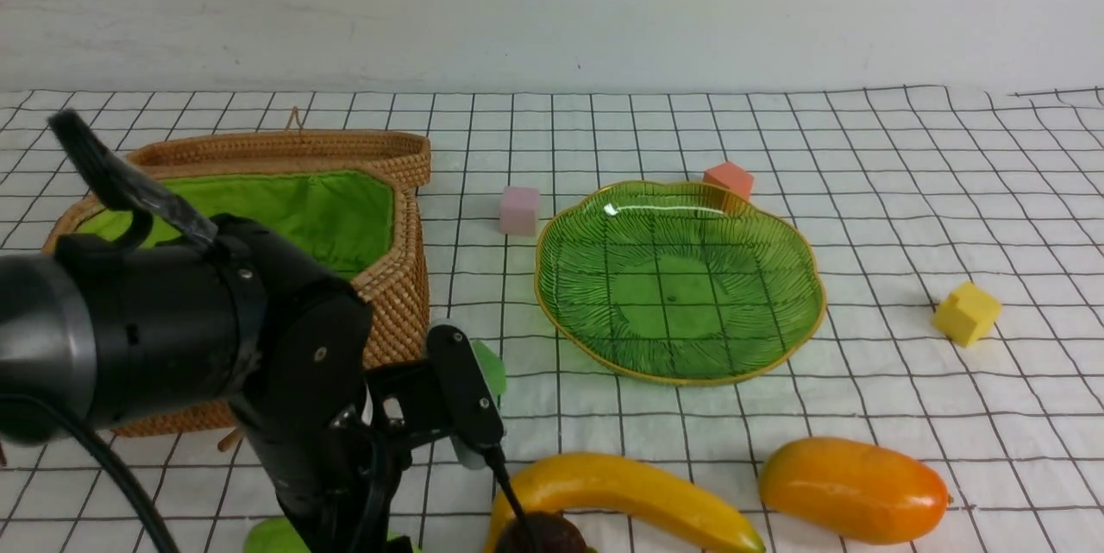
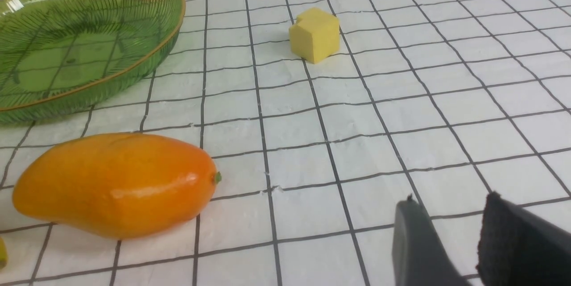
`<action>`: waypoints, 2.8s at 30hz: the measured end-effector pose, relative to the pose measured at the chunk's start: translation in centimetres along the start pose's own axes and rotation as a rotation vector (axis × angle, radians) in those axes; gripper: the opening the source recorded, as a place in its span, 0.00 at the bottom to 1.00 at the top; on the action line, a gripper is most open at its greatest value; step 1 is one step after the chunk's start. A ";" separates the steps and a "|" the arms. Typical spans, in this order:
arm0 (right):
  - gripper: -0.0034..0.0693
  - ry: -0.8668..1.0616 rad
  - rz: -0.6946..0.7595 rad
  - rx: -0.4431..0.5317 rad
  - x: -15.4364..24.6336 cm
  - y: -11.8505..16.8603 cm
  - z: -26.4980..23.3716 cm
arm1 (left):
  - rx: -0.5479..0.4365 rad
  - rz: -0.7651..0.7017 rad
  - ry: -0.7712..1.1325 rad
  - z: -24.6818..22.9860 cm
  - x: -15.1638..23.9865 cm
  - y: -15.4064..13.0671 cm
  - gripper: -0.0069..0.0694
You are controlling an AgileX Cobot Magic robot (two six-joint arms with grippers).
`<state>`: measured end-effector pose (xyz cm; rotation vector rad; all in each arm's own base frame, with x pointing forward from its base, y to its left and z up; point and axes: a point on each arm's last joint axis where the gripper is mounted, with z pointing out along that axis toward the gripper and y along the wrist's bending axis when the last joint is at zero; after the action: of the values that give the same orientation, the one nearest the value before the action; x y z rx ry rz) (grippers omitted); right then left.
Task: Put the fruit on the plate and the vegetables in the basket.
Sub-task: Take a chayote with your left arm and place it on the basket on the left, then use the right arm to grab a carrot and put it into the left basket
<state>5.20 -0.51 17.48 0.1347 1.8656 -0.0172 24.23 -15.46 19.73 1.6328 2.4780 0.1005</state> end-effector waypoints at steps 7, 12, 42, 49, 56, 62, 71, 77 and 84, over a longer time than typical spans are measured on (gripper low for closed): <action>0.37 0.000 0.000 0.000 0.0 0.0 0.0 | 0.102 -0.078 0.089 3.7 0.7 1.0 0.87; 0.37 0.000 0.000 0.000 0.0 0.0 0.0 | 0.127 -0.086 0.111 3.3 0.8 0.9 0.64; 0.38 0.000 0.001 0.000 0.0 0.0 0.0 | -0.693 -0.223 -0.165 -6.2 4.7 14.0 0.90; 0.38 0.000 0.001 0.000 0.0 0.0 0.0 | -0.680 -0.330 -0.212 -8.6 5.5 12.9 0.95; 0.38 0.000 0.001 0.000 0.0 0.0 0.0 | -0.527 -0.650 -0.254 -15.0 9.1 7.5 0.78; 0.38 0.000 0.001 0.000 0.0 0.0 0.0 | -0.354 -0.748 -0.212 -18.7 13.3 0.6 0.52; 0.38 0.000 0.001 0.000 0.0 0.0 0.0 | -0.109 -0.838 -0.658 -17.7 14.5 -6.6 0.07; 0.38 0.000 0.001 0.000 0.0 0.0 0.0 | -0.083 -0.889 -0.847 -17.4 13.9 -6.8 0.07; 0.38 0.000 0.001 0.000 0.0 0.0 0.0 | -0.075 -0.897 -0.854 -17.3 13.8 -6.7 0.07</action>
<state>5.20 -0.51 17.48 0.1352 1.8655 -0.0164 9.74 -4.80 34.25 0.2657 2.1676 -0.4944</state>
